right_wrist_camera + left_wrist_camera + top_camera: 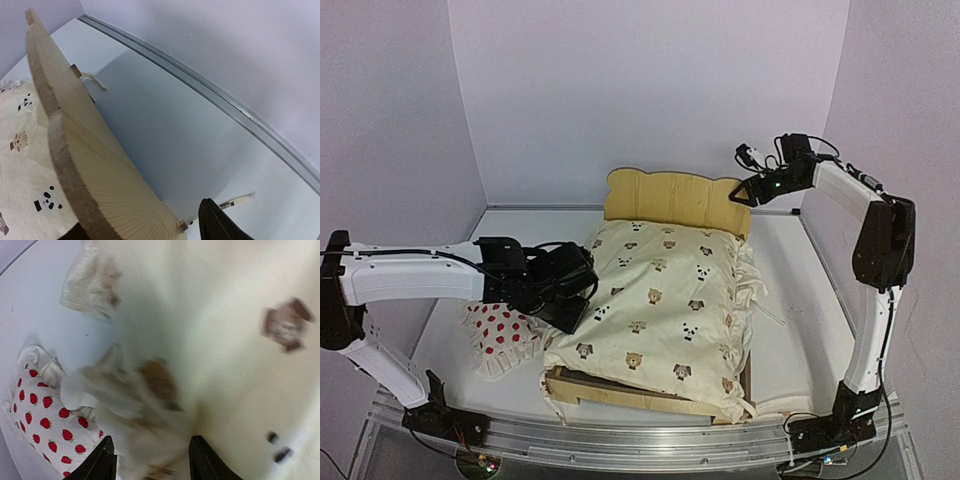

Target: Set up the pet bed

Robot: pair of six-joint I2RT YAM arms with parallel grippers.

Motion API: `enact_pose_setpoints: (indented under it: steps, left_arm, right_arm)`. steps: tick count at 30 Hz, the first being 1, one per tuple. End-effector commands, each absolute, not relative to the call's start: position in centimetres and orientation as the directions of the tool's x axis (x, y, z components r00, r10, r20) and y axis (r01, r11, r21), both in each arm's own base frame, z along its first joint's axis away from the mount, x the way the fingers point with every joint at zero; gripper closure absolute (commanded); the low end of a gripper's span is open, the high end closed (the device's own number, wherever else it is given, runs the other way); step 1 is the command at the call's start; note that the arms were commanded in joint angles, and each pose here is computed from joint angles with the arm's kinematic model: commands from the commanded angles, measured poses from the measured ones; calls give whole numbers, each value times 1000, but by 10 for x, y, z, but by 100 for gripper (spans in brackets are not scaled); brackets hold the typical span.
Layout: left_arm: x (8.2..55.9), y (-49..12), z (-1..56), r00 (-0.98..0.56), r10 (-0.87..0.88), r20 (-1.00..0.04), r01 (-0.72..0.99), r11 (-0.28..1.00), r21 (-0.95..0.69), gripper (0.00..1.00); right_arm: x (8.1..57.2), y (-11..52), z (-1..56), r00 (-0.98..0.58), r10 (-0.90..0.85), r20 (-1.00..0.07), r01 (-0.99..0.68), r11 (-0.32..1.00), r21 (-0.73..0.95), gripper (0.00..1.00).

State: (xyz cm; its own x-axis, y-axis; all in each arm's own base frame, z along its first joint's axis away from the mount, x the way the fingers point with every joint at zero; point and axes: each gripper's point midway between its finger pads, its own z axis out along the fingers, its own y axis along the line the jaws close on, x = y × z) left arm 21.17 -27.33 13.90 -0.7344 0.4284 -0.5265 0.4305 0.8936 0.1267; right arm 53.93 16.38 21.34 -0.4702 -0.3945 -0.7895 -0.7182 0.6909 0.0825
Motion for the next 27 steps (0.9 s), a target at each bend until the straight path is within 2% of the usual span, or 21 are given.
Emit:
enact_pose_setpoints:
  steps: [1,4,10,19,27]
  left_arm:
    - [170,-304,160,-686,497,-531,602,798,-31,51]
    - [155,-308,156,-676,527,-516,646,760,-70,53]
    - [140,-312,148,-664,549,-508,689,713,-130,55]
    - [139,-304,148,-670,531,-519,676,725,-132,55]
    - [142,-298,153,-656,512,-555,674,728,-125,55]
  right_arm:
    - [537,181,227,-416,-379,-827,-775,623,104,55]
    - [538,175,225,-423,-383,-821,-764,638,96,70]
    - [533,166,224,-438,-384,-813,-747,659,91,75]
    - [524,147,219,-473,-376,-797,-702,708,82,99]
    - [514,127,213,-510,-318,-799,-648,753,115,100]
